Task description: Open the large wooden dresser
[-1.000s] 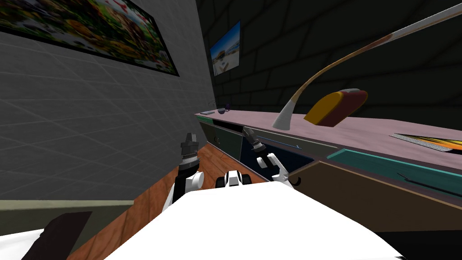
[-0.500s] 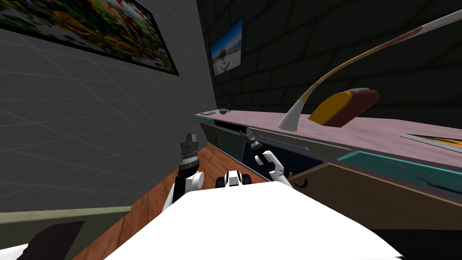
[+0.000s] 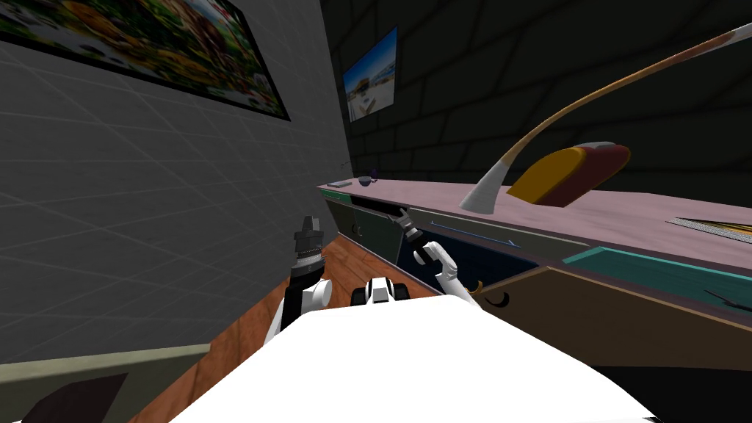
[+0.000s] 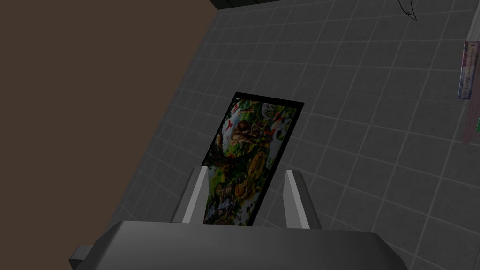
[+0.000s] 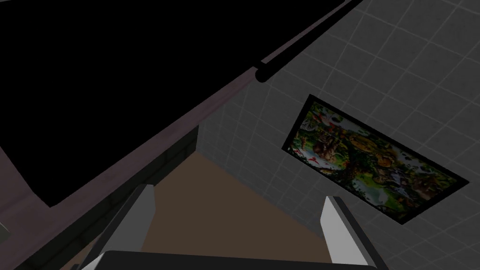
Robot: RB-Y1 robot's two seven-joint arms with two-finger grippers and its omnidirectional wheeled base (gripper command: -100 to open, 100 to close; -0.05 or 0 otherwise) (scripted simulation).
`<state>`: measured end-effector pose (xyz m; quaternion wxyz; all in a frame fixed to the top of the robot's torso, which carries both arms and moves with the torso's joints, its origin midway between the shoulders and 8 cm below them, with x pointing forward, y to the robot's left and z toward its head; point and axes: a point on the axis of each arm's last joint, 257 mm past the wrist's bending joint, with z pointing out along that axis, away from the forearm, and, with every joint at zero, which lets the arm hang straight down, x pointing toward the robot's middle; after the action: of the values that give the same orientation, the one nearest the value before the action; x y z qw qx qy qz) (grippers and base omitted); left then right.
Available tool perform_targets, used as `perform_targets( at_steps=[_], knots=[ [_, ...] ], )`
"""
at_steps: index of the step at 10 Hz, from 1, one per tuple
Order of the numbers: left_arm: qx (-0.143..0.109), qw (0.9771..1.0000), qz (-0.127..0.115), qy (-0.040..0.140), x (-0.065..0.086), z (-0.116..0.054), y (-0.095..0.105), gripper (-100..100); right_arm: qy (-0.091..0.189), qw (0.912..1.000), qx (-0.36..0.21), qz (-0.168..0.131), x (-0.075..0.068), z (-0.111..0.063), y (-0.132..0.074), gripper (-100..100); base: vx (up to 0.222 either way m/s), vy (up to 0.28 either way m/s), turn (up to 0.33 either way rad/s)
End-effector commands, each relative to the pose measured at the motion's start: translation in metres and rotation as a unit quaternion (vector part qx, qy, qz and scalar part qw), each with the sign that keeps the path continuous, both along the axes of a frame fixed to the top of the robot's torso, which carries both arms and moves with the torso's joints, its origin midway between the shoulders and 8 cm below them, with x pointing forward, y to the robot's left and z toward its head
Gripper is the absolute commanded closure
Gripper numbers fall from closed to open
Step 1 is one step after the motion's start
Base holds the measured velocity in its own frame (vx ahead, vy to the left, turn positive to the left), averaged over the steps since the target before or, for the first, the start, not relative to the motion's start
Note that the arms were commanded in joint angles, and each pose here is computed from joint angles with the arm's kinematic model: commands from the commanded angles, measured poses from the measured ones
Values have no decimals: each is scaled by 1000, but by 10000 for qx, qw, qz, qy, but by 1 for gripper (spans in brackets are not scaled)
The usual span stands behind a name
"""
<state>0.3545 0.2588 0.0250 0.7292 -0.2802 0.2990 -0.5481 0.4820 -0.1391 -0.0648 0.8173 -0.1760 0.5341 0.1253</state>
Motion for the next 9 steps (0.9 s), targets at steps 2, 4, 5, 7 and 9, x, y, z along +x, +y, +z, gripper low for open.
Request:
perform_targets(
  at_steps=[2,4,5,7,9],
  knots=[
    [0,10000,0,0,0,0,0,0,-163,9946,-964,-361,20,-13,1,-100,38,86,-24],
    [0,10000,0,0,0,0,0,0,-252,9879,-1435,-530,29,-20,0,-100,26,75,-32],
    [0,10000,0,0,0,0,0,0,-269,9867,-1505,-547,29,-21,1,-100,14,58,-20],
    [0,10000,0,0,0,0,0,0,-359,9777,-1947,-706,38,-26,-1,-100,11,64,-29],
    [0,10000,0,0,0,0,0,0,-500,9578,-2658,-974,55,-34,-7,-100,10,87,-44]
  ],
)
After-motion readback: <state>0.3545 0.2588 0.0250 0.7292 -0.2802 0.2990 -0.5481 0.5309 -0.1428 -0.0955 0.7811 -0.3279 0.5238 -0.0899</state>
